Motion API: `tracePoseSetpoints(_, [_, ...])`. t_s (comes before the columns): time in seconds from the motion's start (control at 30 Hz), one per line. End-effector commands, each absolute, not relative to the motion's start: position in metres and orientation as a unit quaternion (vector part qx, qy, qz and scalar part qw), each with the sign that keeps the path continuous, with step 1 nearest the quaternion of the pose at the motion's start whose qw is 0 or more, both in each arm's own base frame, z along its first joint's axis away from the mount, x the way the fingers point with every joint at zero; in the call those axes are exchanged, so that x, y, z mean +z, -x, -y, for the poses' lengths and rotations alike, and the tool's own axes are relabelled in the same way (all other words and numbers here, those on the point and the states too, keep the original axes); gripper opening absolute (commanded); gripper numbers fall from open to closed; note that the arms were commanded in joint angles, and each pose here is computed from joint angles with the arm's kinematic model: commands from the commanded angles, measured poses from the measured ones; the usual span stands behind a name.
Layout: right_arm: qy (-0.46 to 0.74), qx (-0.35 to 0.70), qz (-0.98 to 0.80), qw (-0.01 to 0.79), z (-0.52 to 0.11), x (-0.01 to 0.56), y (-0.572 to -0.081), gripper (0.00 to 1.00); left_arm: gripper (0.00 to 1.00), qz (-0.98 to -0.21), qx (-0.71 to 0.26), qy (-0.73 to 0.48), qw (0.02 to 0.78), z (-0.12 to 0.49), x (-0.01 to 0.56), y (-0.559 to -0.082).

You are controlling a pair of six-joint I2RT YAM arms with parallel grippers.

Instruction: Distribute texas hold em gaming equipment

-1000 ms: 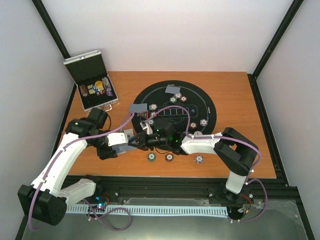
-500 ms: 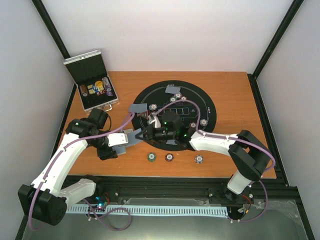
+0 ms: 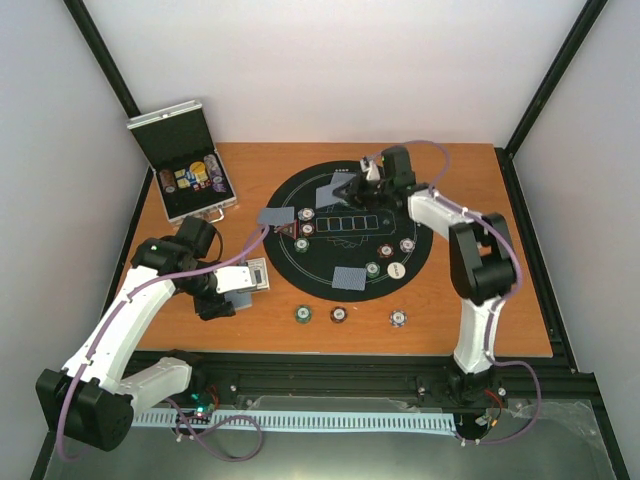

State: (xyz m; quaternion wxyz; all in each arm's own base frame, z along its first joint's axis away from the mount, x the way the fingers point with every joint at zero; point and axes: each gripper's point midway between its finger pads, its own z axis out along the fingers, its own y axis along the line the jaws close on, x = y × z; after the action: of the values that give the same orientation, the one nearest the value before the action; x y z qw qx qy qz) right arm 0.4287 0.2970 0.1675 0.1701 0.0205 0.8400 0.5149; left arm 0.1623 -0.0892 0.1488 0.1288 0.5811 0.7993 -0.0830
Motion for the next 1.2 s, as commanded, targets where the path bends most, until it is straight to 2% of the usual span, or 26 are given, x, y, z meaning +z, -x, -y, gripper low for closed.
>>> tracePoseSetpoints(0.0, [-0.038, 0.502, -0.853, 0.136, -0.270, 0.133, -0.481, 0.03, 0.01, -0.792, -0.086, -0.587, 0.145, 0.092, 0.158, -0.164])
tracePoseSetpoints(0.13, [-0.051, 0.481, -0.863, 0.145, -0.262, 0.118, -0.536, 0.03, 0.01, -0.794, -0.089, -0.584, 0.143, 0.093, 0.157, -0.165])
tracePoseSetpoints(0.4, [-0.082, 0.447, -0.878, 0.150, -0.250, 0.079, -0.595, 0.04, 0.01, -0.797, -0.095, -0.582, 0.131, 0.093, 0.155, -0.162])
tracePoseSetpoints(0.53, [-0.096, 0.436, -0.881, 0.153, -0.238, 0.078, -0.604, 0.28, 0.01, -0.798, -0.092, -0.581, 0.132, 0.092, 0.154, -0.161])
tracePoseSetpoints(0.67, [-0.096, 0.415, -0.889, 0.167, -0.222, 0.096, -0.600, 0.40, 0.01, -0.798, -0.093, -0.580, 0.132, 0.092, 0.155, -0.160])
tracePoseSetpoints(0.87, [-0.081, 0.390, -0.894, 0.207, -0.203, 0.152, -0.578, 0.44, 0.01, -0.800, -0.091, -0.579, 0.132, 0.091, 0.156, -0.160])
tracePoseSetpoints(1.03, [-0.080, 0.372, -0.899, 0.216, -0.192, 0.174, -0.536, 0.50, 0.01, -0.800, -0.085, -0.580, 0.129, 0.088, 0.158, -0.157])
tracePoseSetpoints(1.17, [-0.060, 0.405, -0.884, 0.226, -0.211, 0.195, -0.483, 0.55, 0.01, -0.798, -0.084, -0.582, 0.134, 0.088, 0.162, -0.156])
